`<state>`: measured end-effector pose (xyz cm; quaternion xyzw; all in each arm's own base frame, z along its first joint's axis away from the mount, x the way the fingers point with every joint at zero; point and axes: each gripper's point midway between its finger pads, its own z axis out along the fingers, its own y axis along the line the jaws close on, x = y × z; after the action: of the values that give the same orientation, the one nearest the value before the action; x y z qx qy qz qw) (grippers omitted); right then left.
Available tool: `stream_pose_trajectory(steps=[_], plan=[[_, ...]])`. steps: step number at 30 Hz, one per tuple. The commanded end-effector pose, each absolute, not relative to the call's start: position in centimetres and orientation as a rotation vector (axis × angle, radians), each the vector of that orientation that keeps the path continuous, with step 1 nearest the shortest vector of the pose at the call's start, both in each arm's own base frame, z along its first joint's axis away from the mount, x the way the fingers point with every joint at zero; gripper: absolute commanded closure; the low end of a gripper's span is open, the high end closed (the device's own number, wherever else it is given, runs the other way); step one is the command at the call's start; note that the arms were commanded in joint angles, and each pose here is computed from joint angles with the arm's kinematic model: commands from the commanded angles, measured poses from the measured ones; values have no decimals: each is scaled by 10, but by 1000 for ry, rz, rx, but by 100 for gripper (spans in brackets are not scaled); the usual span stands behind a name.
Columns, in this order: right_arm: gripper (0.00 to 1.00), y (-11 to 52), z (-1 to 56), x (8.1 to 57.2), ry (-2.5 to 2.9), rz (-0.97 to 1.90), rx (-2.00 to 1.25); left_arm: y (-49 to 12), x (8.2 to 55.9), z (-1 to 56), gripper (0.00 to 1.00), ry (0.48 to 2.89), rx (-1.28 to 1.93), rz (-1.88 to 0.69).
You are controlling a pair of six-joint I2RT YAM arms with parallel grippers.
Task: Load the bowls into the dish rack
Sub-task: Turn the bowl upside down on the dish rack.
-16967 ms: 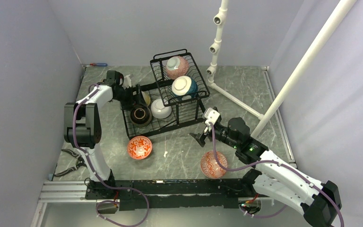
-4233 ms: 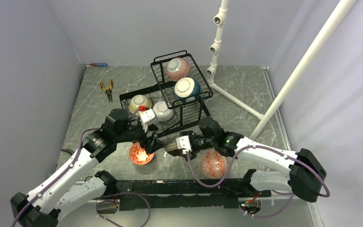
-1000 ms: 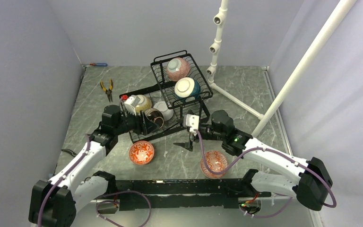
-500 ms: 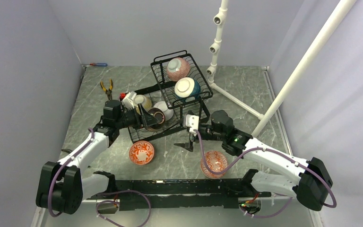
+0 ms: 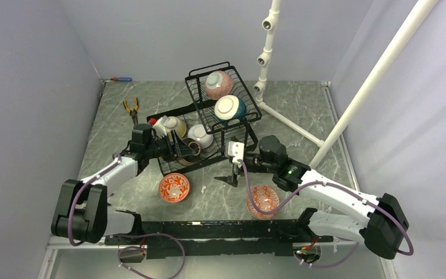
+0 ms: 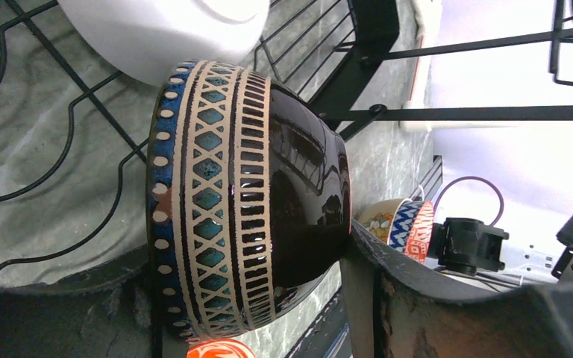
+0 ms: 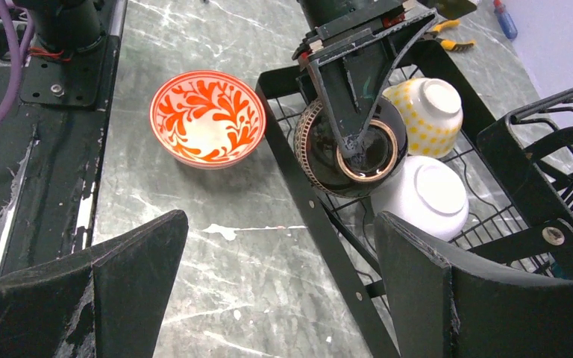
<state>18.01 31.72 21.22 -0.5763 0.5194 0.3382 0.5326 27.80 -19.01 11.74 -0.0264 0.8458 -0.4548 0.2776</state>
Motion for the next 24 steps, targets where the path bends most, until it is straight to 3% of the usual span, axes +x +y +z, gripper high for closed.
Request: stream_pose_trajectory(steps=[1,6,9,14,17,23,24], plan=[[0,318,224,180,1203,799,-1375,-194,285,125,97,2221,20,-1242],[0,318,225,181,1203,791,-1373,-191,282,108,97,2305,36,-1217],[0,317,225,182,1206,785,-1373,-185,280,97,89,2363,42,-1155],[0,318,225,182,1205,781,-1375,-177,277,87,56,2419,24,-1075],[0,318,226,184,1209,779,-1371,-171,276,84,18,2447,34,-1025],[0,319,226,185,1209,773,-1373,-157,275,81,13,2497,41,-895],[0,319,226,185,1209,772,-1374,-154,274,82,7,2507,40,-869]])
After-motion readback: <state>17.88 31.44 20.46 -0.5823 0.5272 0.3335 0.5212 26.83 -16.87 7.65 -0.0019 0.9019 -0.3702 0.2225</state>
